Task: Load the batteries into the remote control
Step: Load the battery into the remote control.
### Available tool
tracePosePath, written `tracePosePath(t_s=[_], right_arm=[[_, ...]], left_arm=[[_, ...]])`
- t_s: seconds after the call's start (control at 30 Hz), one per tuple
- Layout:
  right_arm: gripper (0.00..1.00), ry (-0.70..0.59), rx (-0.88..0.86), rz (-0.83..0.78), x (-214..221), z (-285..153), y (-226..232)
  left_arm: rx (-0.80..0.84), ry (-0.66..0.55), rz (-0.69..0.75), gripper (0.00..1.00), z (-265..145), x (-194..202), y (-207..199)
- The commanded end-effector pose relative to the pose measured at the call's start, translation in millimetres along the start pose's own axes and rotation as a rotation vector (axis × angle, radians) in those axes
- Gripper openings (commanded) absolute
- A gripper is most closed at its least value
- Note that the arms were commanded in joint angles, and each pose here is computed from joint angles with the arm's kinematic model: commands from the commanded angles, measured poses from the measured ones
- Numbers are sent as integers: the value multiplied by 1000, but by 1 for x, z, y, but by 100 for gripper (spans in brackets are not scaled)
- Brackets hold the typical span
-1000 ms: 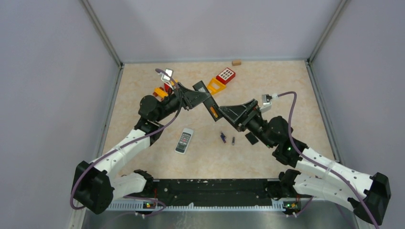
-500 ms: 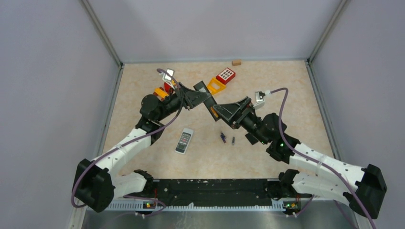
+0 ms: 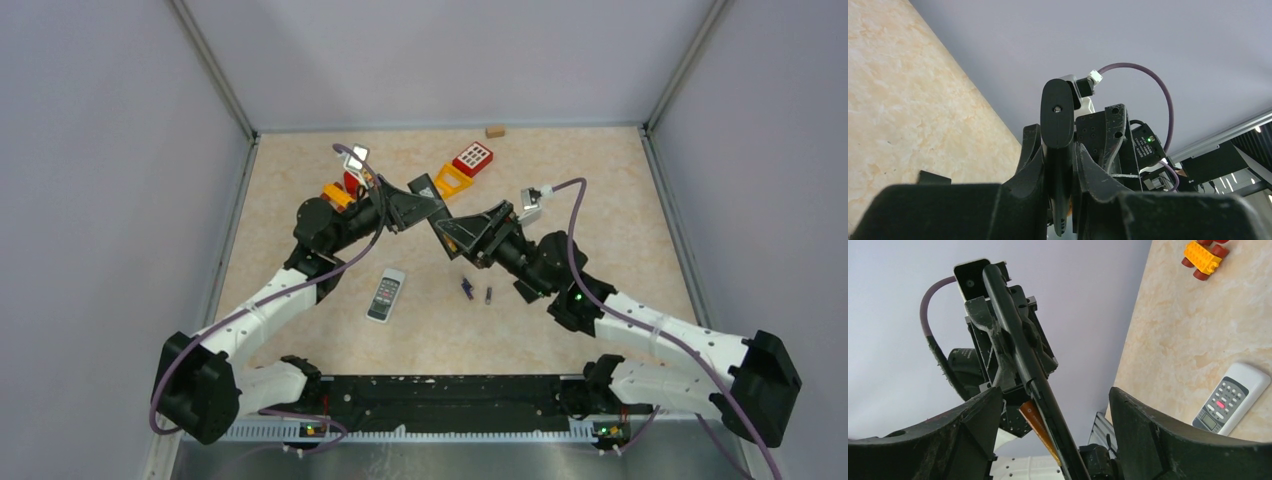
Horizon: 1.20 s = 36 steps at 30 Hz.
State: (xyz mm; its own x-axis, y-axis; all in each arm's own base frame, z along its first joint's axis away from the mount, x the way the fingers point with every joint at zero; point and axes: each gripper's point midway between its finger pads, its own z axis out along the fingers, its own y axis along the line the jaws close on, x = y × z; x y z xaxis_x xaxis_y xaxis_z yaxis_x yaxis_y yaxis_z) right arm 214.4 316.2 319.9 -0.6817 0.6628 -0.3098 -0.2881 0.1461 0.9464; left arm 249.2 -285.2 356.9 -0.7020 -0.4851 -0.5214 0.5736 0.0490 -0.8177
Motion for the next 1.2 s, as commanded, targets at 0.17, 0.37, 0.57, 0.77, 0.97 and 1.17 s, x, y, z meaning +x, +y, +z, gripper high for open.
tracePosePath(t_s=[0.17,0.37,0.57,0.77,0.97,1.17], right_arm=[[68,-2,-98,35,-7,5,36],[59,6,-95,53,-5,6,35],[53,8,-95,56,-4,5,33],[48,10,-98,61,-3,4,31],[40,25,-68,47,-1,4,26],[36,29,-55,46,0,3,22]], left_arm=[[63,13,60,0,0,0,-15],[63,10,62,0,-1,-1,-16],[69,0,55,0,-1,-3,-19],[60,1,-27,0,0,-6,-25],[58,-2,-55,0,0,-9,-32],[67,-9,-58,0,0,-12,-38]])
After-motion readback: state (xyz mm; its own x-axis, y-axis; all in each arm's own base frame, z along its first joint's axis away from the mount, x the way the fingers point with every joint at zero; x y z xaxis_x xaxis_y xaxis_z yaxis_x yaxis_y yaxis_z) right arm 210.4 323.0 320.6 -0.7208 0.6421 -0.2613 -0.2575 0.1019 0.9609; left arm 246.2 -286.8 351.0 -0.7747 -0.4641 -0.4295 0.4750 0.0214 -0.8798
